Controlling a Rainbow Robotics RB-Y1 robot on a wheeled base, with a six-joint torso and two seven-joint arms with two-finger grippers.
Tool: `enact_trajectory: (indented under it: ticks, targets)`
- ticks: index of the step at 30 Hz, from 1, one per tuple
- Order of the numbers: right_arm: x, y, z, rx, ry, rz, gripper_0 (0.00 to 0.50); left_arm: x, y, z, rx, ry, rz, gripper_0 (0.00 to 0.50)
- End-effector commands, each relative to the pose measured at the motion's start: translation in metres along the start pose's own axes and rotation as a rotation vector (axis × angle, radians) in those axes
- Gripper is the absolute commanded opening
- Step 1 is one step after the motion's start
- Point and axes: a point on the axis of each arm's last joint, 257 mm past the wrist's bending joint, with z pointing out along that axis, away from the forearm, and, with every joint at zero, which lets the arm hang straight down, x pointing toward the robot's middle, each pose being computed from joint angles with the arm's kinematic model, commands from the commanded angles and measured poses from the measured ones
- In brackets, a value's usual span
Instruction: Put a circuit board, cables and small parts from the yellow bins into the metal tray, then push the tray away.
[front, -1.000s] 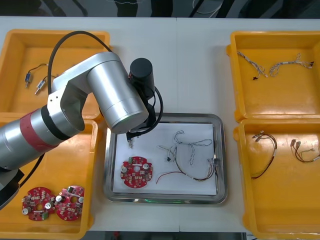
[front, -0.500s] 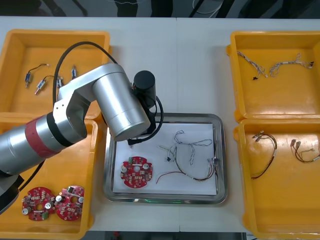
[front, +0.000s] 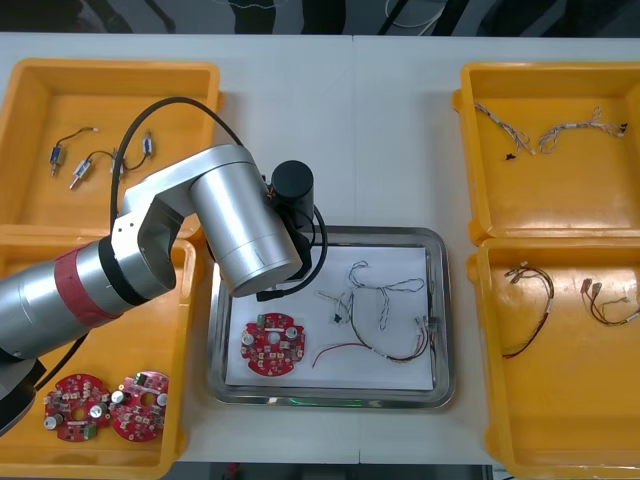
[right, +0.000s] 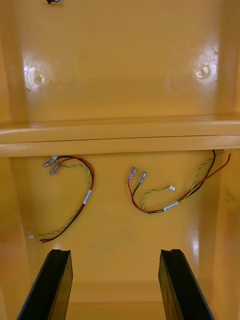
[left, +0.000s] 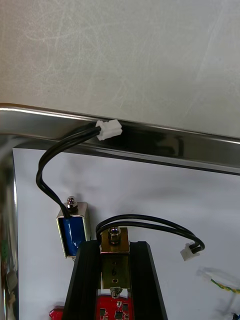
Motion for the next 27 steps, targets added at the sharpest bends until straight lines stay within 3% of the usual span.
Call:
enact_trajectory:
  ticks: [1, 2, 3, 4, 5, 6, 8, 19, 27]
  targets:
    - [0.000, -0.006, -0.005, 0.009, -0.015, 0.003, 0.500, 0.010, -0.013, 0.002, 0.031, 0.001, -0.042, 0.016]
    - [0.000, -0.006, -0.005, 0.010, -0.015, 0.003, 0.500, 0.009, -0.013, 0.002, 0.030, -0.001, -0.044, 0.079]
    - [0.000, -0.006, -0.005, 0.010, -0.015, 0.003, 0.500, 0.008, -0.013, 0.002, 0.031, -0.005, -0.047, 0.198]
    - [-0.001, -0.007, -0.005, 0.012, -0.015, 0.005, 0.500, 0.008, -0.013, 0.002, 0.029, -0.007, -0.047, 0.347]
    - [-0.001, -0.007, -0.005, 0.012, -0.015, 0.004, 0.500, 0.008, -0.012, 0.002, 0.028, -0.009, -0.047, 0.369]
    - [-0.001, -0.007, -0.005, 0.012, -0.015, 0.004, 0.500, 0.007, -0.013, 0.002, 0.029, -0.012, -0.049, 0.447]
    - [-0.001, -0.007, -0.005, 0.013, -0.016, 0.006, 0.500, 0.007, -0.013, 0.002, 0.029, -0.012, -0.051, 0.500]
    - [-0.001, -0.008, -0.005, 0.016, -0.017, 0.010, 0.500, 0.000, -0.007, 0.001, 0.020, -0.032, -0.060, 0.500]
    - [0.000, -0.003, -0.006, 0.001, -0.015, -0.004, 0.500, -0.018, -0.001, -0.026, 0.042, -0.038, -0.097, 0.500]
